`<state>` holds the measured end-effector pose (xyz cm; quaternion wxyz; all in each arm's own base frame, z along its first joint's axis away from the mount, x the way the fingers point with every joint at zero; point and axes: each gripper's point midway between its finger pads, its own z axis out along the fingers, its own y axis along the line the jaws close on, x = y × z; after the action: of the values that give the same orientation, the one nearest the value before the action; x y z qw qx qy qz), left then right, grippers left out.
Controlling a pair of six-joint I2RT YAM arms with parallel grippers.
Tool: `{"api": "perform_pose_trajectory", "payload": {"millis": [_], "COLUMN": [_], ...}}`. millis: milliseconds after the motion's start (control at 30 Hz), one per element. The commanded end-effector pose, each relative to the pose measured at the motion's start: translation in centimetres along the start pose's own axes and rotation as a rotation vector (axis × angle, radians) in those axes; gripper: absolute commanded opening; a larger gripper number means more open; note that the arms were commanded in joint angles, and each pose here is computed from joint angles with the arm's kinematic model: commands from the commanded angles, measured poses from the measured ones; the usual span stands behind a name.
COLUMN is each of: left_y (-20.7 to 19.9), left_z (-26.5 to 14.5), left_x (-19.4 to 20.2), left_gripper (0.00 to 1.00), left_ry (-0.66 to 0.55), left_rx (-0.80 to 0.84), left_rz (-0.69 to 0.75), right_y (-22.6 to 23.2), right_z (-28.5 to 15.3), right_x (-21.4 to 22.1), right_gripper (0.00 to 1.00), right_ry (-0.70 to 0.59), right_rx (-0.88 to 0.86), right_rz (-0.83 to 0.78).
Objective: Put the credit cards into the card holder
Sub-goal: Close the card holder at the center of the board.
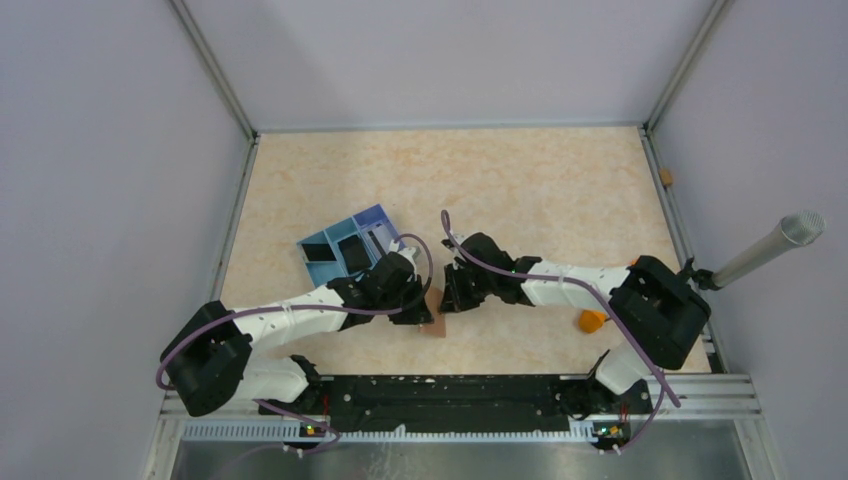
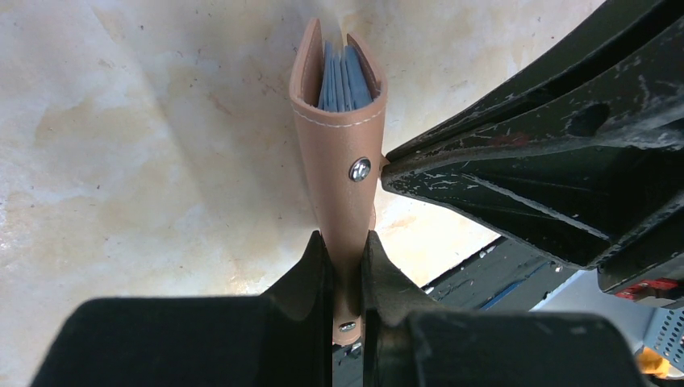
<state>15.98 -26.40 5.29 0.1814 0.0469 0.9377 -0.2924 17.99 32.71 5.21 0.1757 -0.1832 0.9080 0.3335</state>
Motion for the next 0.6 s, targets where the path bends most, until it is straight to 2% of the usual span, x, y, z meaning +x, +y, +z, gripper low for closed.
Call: {"api": "perform_pose_trajectory", "payload": {"millis": [0, 567], "left_y": [0.68, 0.65], "left_z": [0.2, 0.3], "left_x": [0.87, 0.88], "left_gripper": [0.0, 0.0], "left_ry": [0.029, 0.03], "left_rx": [-0.03, -0.027], "left_rz": [0.015, 0.013], "right_y": [1.81, 2.21], "right_z": [0.45, 0.57], "right_x": [-0.1, 0.36], "right_gripper": [0.0, 0.0], "right_ry": [-0.005, 0.012], "right_rx": [-0.074, -0.093], "right_rz": [-0.031, -0.036]}}
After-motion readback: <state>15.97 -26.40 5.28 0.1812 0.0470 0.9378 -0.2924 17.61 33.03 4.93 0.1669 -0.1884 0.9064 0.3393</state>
